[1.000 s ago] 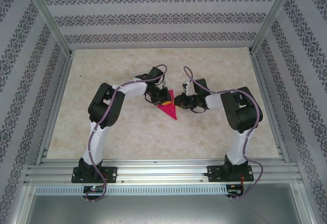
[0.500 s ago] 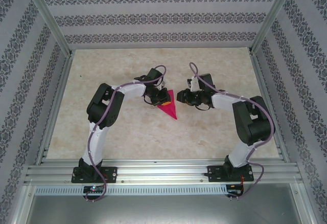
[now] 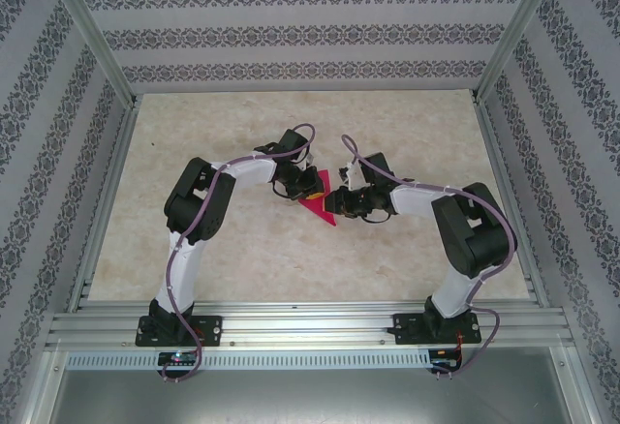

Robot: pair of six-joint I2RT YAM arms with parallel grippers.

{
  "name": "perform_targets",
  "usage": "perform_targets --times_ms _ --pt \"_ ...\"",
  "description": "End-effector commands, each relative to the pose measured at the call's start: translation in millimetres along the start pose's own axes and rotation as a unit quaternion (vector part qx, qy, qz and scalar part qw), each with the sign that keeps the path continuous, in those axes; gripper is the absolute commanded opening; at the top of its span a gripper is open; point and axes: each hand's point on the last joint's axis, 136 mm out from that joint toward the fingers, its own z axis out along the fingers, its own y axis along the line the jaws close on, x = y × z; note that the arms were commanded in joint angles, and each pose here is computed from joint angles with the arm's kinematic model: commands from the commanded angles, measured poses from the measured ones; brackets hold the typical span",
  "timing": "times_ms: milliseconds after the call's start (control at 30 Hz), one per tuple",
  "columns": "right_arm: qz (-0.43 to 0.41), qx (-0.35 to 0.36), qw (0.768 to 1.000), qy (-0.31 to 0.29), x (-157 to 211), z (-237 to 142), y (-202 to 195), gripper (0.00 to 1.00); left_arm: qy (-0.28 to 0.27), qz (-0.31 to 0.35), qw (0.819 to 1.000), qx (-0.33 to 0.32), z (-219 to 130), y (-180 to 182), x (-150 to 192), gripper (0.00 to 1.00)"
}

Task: Fold a paper plane with a square sheet of paper (fold left side to right side)
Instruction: Fourth fold the wing at the center of the table.

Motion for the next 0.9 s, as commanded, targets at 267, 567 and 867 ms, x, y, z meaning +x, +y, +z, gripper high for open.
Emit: perform_targets --times_ms 267,567,867 --pt "-0.002 0.018 0.999 0.043 22 14 -18 0.25 0.007 -0.031 0.998 -0.062 15 44 8 0.15" --pt "0.002 0.055 0.996 0.073 40 13 -29 0.22 0.008 -0.029 0.998 -0.063 15 44 7 0.15" --pt "0.009 0.108 0.989 0.1 60 3 -42 0.16 0.008 -0.03 0.997 -0.065 16 46 7 0.15"
